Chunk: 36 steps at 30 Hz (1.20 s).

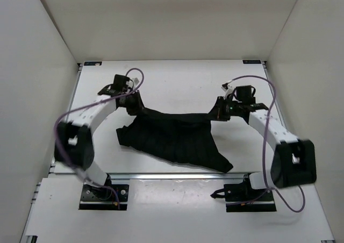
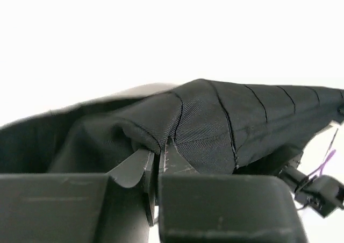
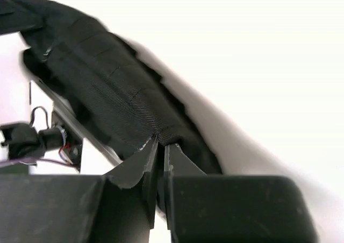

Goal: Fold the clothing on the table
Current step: Fold the skirt

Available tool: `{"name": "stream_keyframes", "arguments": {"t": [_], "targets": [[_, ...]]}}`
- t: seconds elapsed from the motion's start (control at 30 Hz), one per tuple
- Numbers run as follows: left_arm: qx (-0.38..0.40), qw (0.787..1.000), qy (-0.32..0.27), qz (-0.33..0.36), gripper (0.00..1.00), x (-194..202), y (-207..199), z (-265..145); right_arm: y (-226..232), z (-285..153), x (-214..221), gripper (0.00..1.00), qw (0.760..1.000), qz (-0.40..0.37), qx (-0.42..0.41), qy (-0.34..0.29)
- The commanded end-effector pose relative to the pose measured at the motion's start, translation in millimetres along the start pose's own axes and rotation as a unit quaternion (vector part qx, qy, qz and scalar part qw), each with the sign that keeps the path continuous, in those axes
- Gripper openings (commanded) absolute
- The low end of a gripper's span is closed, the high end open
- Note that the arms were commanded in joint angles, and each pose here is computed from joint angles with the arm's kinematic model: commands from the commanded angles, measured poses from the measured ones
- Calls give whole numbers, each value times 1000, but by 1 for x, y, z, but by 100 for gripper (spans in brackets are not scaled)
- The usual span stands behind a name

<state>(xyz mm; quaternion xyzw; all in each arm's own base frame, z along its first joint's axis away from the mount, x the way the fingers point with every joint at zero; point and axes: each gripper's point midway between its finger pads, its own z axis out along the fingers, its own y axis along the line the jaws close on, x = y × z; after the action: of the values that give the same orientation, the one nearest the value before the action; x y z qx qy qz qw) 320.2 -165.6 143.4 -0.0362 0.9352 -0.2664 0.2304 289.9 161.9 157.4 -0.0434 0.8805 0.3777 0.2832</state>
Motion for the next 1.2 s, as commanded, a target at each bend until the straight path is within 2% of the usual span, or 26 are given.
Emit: {"name": "stream_keyframes", "arguments": {"t": [0.0,0.03,0.1,0.13,0.17,0.23,0.3,0.33,0.4,0.47,0.5,0.57,0.6,0.67,0.73,0.77,0.8,0.83,0.87,0.9,0.93,0.97,1.03,1.1,1.17], "targets": [[-65,996,51,-27,0,-10,62,49,-46,23,-21,0,999,19,45,-6],[-73,995,65,-31,0,-8,68,62,-49,33,-27,0,999,19,45,5],[-60,997,51,-18,0,-28,61,68,-55,43,-27,0,998,24,45,30],[-60,996,57,-26,0,-29,66,74,-54,47,-41,0,999,13,43,23],[-54,998,29,-18,0,-53,58,68,-51,47,-56,0,999,5,41,15],[-54,998,1,-16,0,-88,50,67,-48,40,-95,0,998,-17,49,-24],[-39,997,-69,7,0,-149,21,42,-34,22,-147,1,995,-41,51,-79],[-38,995,-87,12,0,-164,14,35,-24,5,-183,0,990,-63,53,-118],[-16,983,-176,38,0,-223,-25,-18,-2,-24,-230,0,980,-92,55,-168],[-2,968,-243,58,0,-254,-50,-60,37,-70,-277,0,959,-142,56,-238],[7,955,-289,72,0,-267,-67,-93,42,-76,-282,0,956,-149,58,-245],[13,937,-340,83,0,-273,-82,-140,69,-109,-287,0,939,-181,68,-285],[12,935,-344,87,0,-272,-80,-143,73,-115,-279,0,934,-190,72,-292],[18,935,-341,93,0,-256,-83,-150,69,-115,-257,0,935,-190,75,-292],[3,955,-285,86,0,-219,-58,-115,50,-105,-223,0,944,-166,74,-275],[14,956,-277,95,0,-201,-65,-119,34,-92,-193,0,956,-142,71,-248],[10,963,-252,98,0,-169,-59,-106,19,-81,-159,0,966,-117,77,-219],[-13,975,-202,95,0,-129,-39,-74,17,-79,-137,0,969,-114,81,-204],[-41,979,-181,86,0,-94,-18,-67,0,-61,-100,0,978,-91,92,-161],[-38,978,-184,93,0,-74,-22,-76,-6,-52,-65,0,984,-73,90,-133],[-53,987,-130,77,0,-30,-1,-56,-12,-47,-32,0,989,-47,87,-109],[-57,992,-94,64,0,9,10,-54,-12,-42,-13,0,992,-30,82,-90],[-58,995,-62,57,0,57,15,-63,-7,-40,30,0,995,2,63,-71],[-56,997,-27,46,0,88,15,-64,1,-37,49,0,997,7,58,-58],[-32,999,-24,23,0,88,11,-60,-3,-35,53,0,997,8,58,-54]]}}
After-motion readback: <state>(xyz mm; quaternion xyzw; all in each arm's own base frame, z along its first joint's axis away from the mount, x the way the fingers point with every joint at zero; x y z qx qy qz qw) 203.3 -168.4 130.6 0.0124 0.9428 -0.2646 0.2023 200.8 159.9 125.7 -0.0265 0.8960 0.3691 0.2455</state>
